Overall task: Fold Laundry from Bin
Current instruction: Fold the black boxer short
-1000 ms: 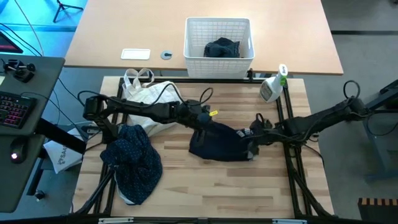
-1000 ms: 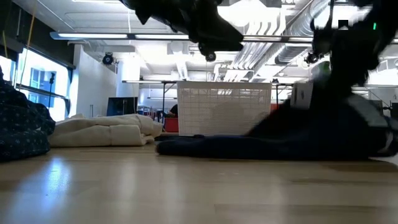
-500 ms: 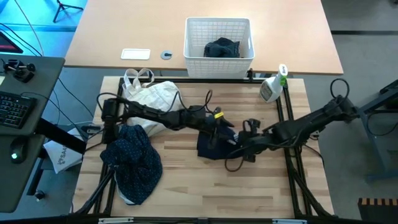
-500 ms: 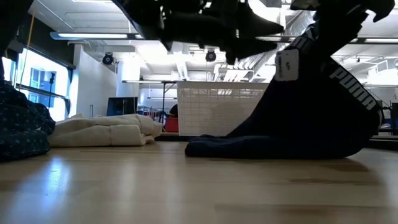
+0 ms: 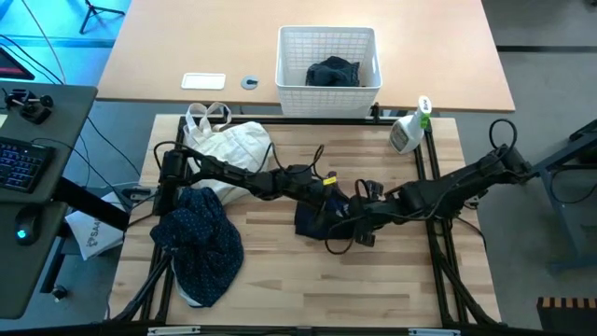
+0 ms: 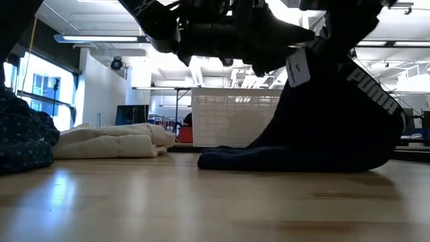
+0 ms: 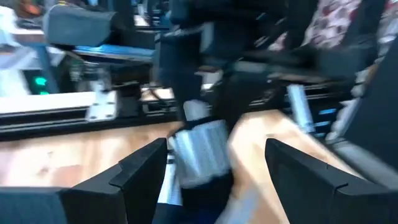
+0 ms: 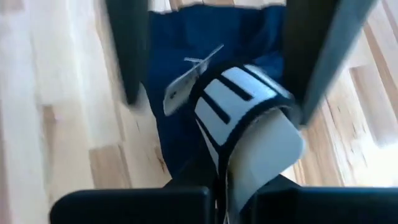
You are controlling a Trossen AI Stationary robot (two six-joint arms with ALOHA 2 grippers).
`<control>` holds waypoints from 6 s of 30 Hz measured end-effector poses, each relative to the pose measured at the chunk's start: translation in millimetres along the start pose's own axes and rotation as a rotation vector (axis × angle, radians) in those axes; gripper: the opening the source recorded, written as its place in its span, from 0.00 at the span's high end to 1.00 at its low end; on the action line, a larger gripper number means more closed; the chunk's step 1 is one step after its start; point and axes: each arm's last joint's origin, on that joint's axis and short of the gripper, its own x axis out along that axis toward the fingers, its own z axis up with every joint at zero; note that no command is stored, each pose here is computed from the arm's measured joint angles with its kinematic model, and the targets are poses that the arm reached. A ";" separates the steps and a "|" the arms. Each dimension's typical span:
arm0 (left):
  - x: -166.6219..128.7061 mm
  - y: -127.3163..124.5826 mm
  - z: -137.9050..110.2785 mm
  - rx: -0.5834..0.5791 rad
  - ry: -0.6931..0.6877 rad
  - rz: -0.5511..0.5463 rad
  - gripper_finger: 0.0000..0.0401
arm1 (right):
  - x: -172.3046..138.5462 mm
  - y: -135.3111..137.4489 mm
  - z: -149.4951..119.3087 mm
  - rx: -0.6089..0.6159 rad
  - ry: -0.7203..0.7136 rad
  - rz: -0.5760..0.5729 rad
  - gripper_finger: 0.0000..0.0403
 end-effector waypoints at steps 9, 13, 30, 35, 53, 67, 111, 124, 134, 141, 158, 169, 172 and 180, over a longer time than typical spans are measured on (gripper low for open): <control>-2.7 6.1 -2.5 -0.043 0.024 -0.045 0.38 | -0.9 -2.1 14.4 -0.027 -0.094 0.036 0.98; -4.6 9.9 -1.4 -0.092 0.014 -0.089 0.49 | 0.6 -7.0 17.5 -0.030 -0.102 0.028 0.98; -17.4 14.1 54.1 -0.102 0.148 -0.051 0.99 | -33.8 -49.2 -22.6 0.162 -0.106 0.201 0.39; -25.1 15.1 65.8 -0.068 0.133 -0.015 0.99 | -6.1 -60.3 -87.7 0.335 -0.093 0.241 0.29; -27.7 14.4 65.3 -0.188 0.161 0.034 1.00 | 58.0 -53.5 -134.4 0.411 -0.603 0.427 0.34; -51.1 8.6 90.6 -0.130 0.170 0.126 1.00 | 15.3 -48.3 -86.3 0.389 -0.601 0.512 0.96; -90.0 6.8 73.0 0.123 0.545 0.361 1.00 | -12.4 -95.6 30.6 -0.005 -0.069 -0.066 1.00; -37.3 -88.6 22.4 -0.201 0.682 0.204 1.00 | 38.1 -16.7 -23.1 0.167 -0.011 0.538 1.00; -49.7 -41.7 20.6 -0.332 0.676 0.497 1.00 | 47.1 -77.6 -12.4 0.343 -0.005 0.263 1.00; -60.8 -10.5 -9.3 -0.386 0.694 0.638 1.00 | 57.7 -129.5 -8.5 0.337 -0.039 0.161 1.00; -79.2 -15.1 -30.7 -0.569 0.652 0.781 1.00 | 110.0 -151.4 3.1 0.381 0.051 0.089 0.97; -100.7 29.7 -49.0 -0.736 0.758 0.749 0.74 | 120.7 -163.5 3.6 0.490 0.165 0.008 0.72; -114.8 34.3 -31.8 -0.753 0.737 0.725 0.66 | 97.2 -168.7 12.4 0.498 0.122 -0.021 0.62; -112.3 11.3 14.3 -0.718 0.524 0.528 0.65 | 52.6 -159.2 9.2 0.439 0.052 0.162 0.48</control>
